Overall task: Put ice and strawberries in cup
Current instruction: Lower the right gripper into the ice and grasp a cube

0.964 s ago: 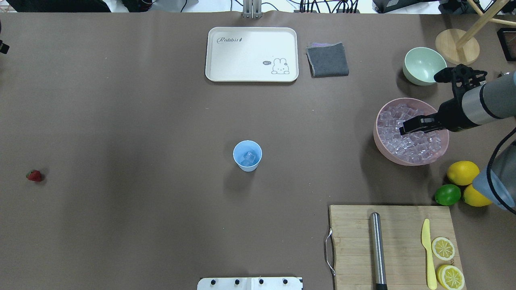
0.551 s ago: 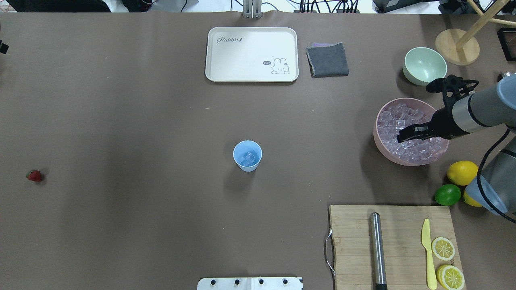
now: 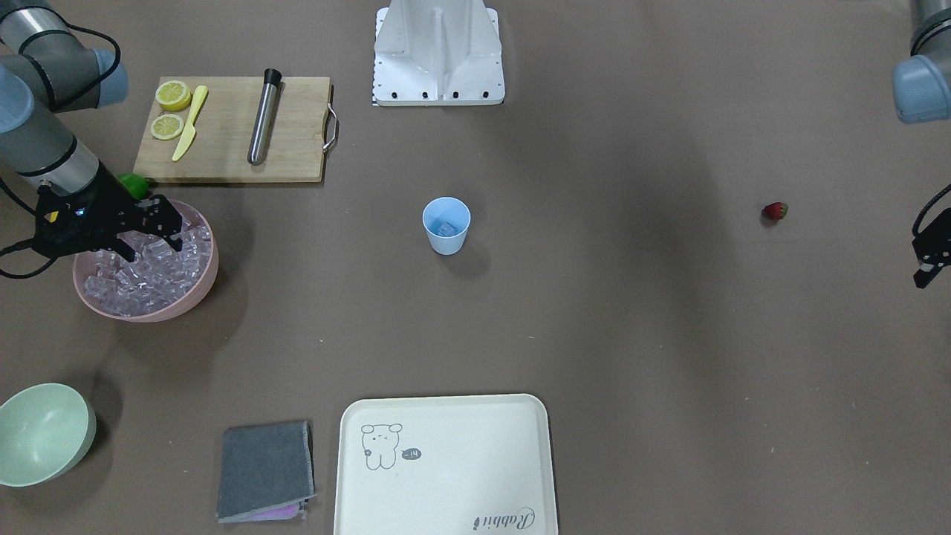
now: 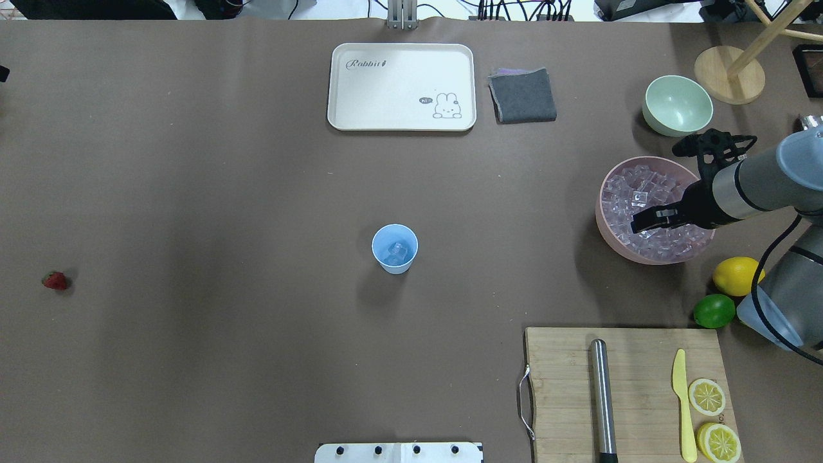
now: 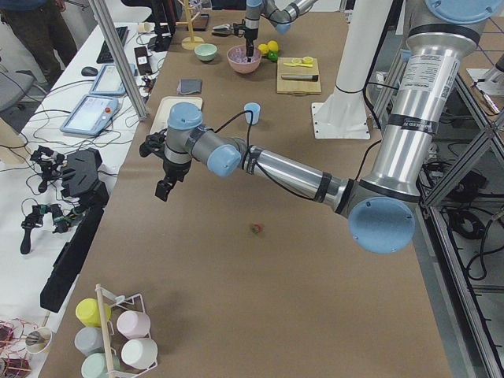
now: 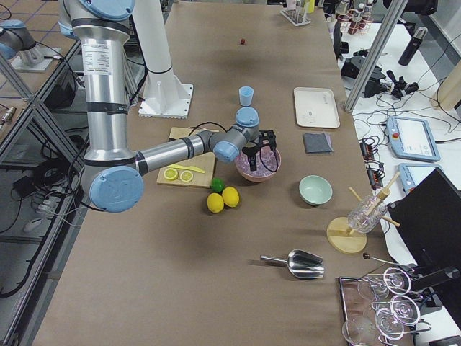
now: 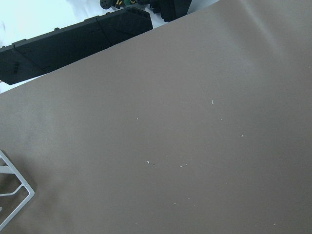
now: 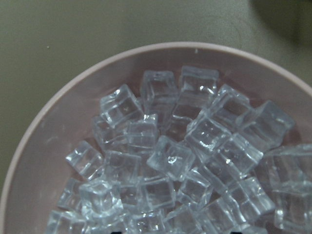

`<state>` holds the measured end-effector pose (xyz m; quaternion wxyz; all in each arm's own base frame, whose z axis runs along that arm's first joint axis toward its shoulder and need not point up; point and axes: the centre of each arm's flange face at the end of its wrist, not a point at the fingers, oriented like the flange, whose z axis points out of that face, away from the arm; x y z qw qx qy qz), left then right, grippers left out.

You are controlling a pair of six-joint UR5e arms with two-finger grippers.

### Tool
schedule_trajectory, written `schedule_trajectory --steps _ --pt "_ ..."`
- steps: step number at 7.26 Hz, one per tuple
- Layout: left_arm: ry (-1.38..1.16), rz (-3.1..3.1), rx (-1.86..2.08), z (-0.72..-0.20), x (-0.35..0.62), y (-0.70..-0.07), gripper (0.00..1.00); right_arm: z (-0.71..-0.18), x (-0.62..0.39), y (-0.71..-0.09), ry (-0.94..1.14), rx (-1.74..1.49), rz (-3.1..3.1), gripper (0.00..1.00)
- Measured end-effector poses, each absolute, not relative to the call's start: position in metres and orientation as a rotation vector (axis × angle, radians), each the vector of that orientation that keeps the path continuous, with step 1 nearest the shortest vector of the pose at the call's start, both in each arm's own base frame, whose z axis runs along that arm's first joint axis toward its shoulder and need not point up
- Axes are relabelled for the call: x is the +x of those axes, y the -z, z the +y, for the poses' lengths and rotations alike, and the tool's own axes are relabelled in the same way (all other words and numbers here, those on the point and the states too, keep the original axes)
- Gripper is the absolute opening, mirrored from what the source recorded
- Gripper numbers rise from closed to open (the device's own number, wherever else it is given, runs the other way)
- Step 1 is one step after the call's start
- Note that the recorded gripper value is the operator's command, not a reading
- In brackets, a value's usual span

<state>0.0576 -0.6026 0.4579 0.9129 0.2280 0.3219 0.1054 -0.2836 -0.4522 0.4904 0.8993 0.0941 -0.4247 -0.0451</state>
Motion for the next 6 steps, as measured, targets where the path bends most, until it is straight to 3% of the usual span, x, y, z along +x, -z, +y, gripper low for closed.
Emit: schedule_trajectory --steps 1,2,6 --pt "-0.214 0.654 0.472 -0.603 0.057 -0.458 0.98 -0.453 -0.284 -0.489 0.095 0.197 -0.881 0.05" --pt "-0.212 0.651 0.472 -0.603 0.057 -0.459 0.98 -0.453 -0.285 -0.487 0.097 0.198 -0.884 0.00" --pt "-0.209 0.649 0.467 -0.603 0.057 -0.462 0.98 -0.461 -0.274 -0.480 0.093 0.214 -0.896 0.00"
